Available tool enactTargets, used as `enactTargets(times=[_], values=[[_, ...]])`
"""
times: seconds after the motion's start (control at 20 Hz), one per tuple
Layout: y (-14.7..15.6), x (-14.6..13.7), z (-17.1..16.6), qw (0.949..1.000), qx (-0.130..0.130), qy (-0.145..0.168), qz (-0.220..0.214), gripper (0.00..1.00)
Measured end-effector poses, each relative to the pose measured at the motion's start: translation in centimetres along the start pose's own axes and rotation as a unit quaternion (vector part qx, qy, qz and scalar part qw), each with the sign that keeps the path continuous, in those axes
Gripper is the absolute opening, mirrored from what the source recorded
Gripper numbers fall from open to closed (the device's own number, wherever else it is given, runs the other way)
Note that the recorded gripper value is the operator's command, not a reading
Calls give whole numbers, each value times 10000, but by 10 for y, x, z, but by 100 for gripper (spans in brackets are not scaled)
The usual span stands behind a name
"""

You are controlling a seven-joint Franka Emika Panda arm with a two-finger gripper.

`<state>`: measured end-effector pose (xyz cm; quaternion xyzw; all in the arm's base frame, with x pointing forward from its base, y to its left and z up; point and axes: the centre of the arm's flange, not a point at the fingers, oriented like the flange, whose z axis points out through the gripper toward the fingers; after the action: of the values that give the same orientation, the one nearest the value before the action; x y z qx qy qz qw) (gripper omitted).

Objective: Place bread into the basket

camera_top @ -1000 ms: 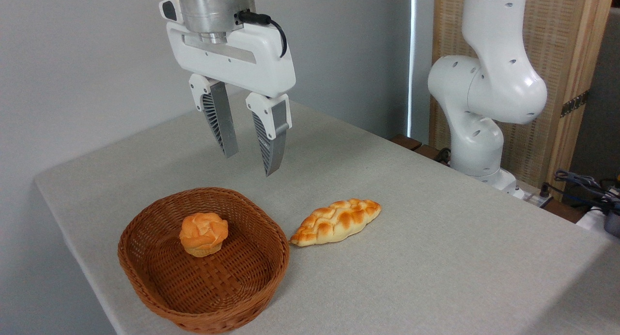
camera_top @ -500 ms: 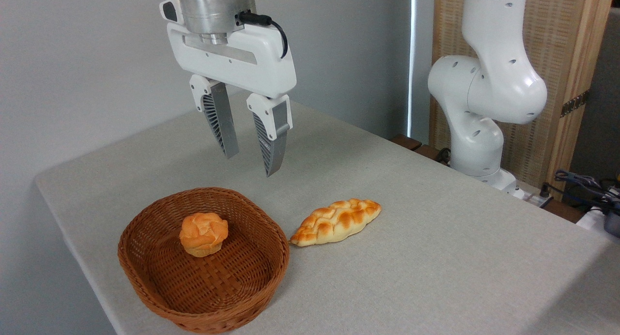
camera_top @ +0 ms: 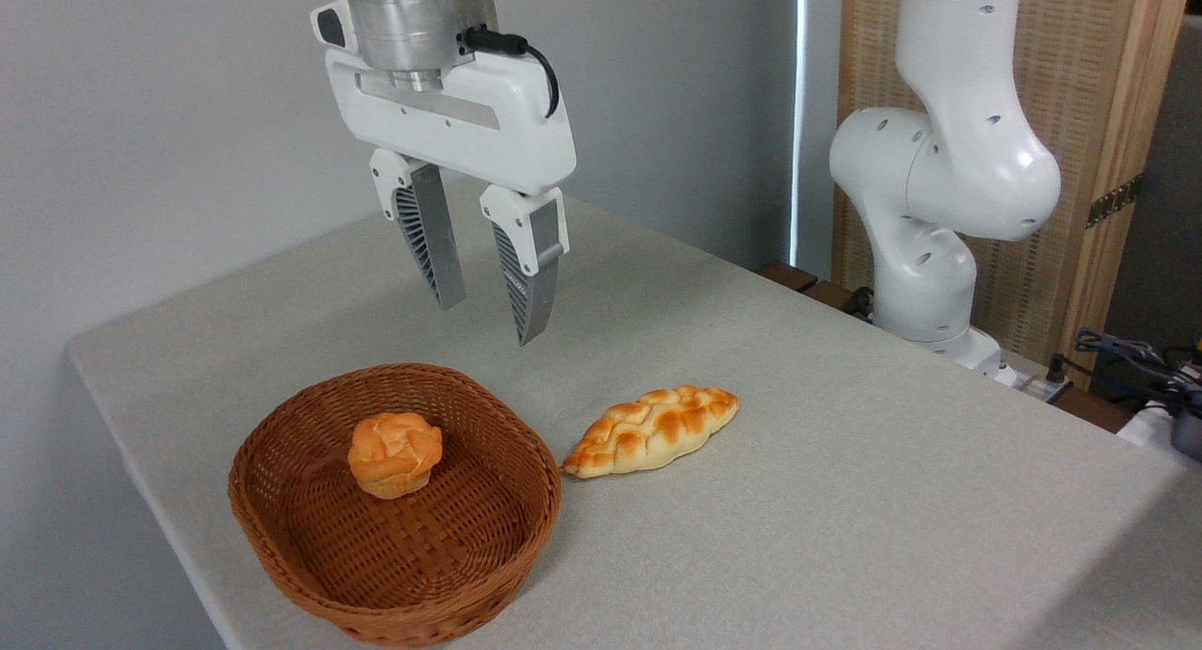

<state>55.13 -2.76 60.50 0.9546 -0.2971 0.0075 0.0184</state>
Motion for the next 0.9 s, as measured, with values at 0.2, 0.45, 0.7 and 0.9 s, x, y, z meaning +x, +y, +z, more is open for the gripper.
enactTargets(times=[0.2, 0.45, 0.7, 0.9], values=[[0, 0, 5, 10000, -26, -40, 0, 100], [2, -2, 16, 9998, -88, -138, 60, 100], [14, -20, 27, 9955, -190, -273, 892, 100], [26, -40, 37, 9938, -263, -384, 1014, 100]])
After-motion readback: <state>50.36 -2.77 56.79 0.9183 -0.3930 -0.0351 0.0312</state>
